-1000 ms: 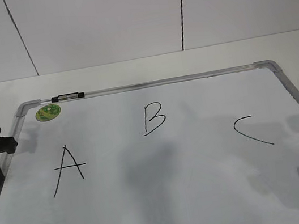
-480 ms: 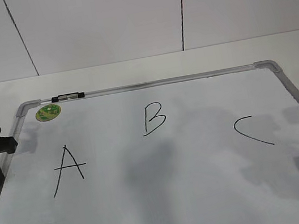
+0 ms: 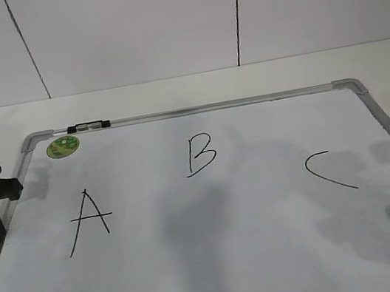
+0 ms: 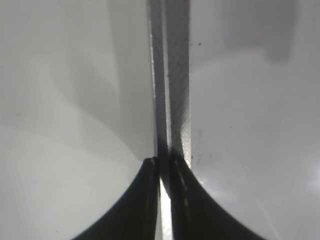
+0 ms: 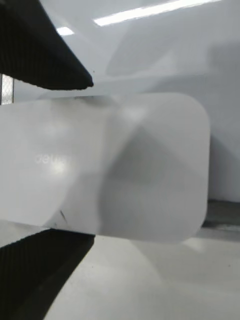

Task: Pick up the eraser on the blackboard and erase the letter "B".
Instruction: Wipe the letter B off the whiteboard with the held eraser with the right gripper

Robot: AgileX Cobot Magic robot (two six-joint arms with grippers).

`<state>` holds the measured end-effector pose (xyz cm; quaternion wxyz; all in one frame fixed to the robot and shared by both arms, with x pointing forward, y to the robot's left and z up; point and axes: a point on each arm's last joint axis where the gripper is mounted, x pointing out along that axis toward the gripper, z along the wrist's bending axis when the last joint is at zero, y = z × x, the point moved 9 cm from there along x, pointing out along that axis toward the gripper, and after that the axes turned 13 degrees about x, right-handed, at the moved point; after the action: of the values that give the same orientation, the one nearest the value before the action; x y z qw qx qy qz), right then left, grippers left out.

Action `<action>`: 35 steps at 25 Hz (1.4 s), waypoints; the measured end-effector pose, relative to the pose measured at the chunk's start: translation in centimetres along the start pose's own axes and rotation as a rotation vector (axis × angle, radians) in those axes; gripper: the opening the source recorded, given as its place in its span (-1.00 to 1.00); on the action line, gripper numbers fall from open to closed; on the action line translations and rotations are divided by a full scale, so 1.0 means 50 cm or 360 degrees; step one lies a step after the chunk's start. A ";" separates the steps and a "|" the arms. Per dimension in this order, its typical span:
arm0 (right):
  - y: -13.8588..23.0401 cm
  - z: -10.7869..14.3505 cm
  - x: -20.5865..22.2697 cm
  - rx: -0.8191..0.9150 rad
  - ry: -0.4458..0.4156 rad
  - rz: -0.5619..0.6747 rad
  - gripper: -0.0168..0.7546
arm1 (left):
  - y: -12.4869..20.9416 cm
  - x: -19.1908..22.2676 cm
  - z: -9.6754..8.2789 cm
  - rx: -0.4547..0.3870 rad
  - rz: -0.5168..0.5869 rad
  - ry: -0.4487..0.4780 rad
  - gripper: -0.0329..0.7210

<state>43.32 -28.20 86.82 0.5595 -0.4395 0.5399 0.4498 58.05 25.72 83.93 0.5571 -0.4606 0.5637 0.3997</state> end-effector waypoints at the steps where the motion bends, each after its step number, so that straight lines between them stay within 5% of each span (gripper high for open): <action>1: 0.000 0.000 0.000 0.0000 0.0000 0.0000 0.78 | 0.000 0.000 0.000 0.0000 0.0000 0.0000 -0.82; 16: 0.000 -0.006 0.007 -0.0015 0.0048 0.0086 0.76 | 0.000 0.000 0.000 0.0000 0.0000 0.0000 -0.82; 23: 0.002 -0.008 0.007 -0.0005 0.0056 0.0098 0.53 | 0.000 0.000 0.000 0.0000 0.0000 0.0000 -0.82; 35: -0.008 0.006 -0.036 0.0015 0.0035 0.0164 0.48 | 0.000 0.000 0.000 0.0000 0.0000 0.0000 -0.82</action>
<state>43.76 -28.06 88.63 0.5317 -0.4136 0.5699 0.4706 58.05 25.72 83.93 0.5571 -0.4606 0.5637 0.3997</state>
